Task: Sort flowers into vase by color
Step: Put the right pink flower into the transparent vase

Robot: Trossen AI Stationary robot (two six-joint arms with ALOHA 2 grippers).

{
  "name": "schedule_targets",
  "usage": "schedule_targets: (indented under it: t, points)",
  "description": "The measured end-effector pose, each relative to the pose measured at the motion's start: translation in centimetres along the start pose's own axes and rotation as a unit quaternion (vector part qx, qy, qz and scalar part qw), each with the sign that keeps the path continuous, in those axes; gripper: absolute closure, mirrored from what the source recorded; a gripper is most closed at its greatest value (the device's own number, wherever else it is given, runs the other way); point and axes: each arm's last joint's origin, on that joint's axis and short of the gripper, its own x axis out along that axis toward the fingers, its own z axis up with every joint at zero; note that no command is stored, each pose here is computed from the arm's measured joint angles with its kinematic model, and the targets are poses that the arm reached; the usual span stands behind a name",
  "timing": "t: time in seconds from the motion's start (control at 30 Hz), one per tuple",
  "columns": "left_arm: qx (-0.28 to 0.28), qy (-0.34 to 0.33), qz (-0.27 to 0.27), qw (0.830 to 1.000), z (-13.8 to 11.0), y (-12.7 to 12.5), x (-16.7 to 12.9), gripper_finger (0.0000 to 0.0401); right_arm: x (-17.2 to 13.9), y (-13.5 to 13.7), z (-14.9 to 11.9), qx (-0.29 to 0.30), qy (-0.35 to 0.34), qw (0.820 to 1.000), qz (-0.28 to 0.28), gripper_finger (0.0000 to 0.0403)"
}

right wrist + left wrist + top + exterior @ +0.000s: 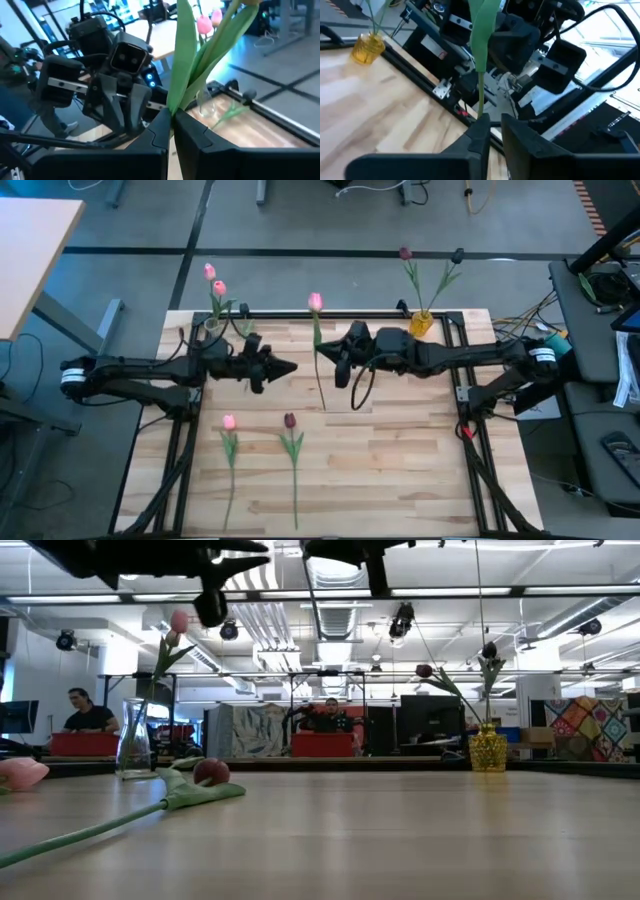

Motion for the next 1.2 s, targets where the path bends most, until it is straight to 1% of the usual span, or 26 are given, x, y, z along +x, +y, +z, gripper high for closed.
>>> schedule_targets:
  t: [0.17,0.27,0.37,0.5,0.6,0.7,0.87,0.97,1.07,1.2]
  points:
    - [0.020,-0.007,0.010,1.000,1.7,-0.3,2.5,0.0329,0.1,-0.2,0.1,-0.017,0.005,1.000,0.018,0.0391]
    - [0.033,-0.002,0.026,0.999,2.6,-0.2,3.7,0.0310,0.0,-0.2,0.2,-0.023,0.003,0.999,0.023,0.0391]
    - [0.042,0.006,0.031,0.999,3.1,-0.3,4.5,0.0298,0.0,-0.2,0.3,-0.024,-0.004,0.999,0.026,0.0391]
    - [0.048,0.022,0.016,0.998,3.6,-0.6,5.3,0.0295,0.0,-0.1,0.4,-0.026,-0.009,0.999,0.027,0.0391]
    - [0.054,0.031,0.020,0.998,3.5,-0.5,5.6,0.0305,0.0,-0.1,0.6,-0.027,-0.015,0.999,0.029,0.0391]
    - [0.055,0.028,0.018,0.998,3.7,-0.6,5.7,0.0327,0.0,-0.1,0.5,-0.028,-0.014,0.999,0.029,0.0391]
    - [0.064,0.017,0.024,0.997,3.8,-0.8,5.1,0.0388,0.0,-0.1,0.6,-0.026,-0.015,0.999,0.029,0.0390]
    - [0.076,0.004,0.038,0.996,4.1,-1.0,4.5,0.0393,0.0,-0.1,0.6,-0.028,-0.015,0.999,0.029,0.0388]
    - [0.090,-0.008,0.073,0.993,4.5,-1.3,3.5,0.0397,0.0,-0.1,0.7,-0.030,-0.004,0.999,0.023,0.0370]
    - [0.112,-0.029,0.152,0.982,5.0,-1.7,1.3,0.0399,-0.1,0.0,2.1,-0.037,0.008,0.999,0.011,0.0324]
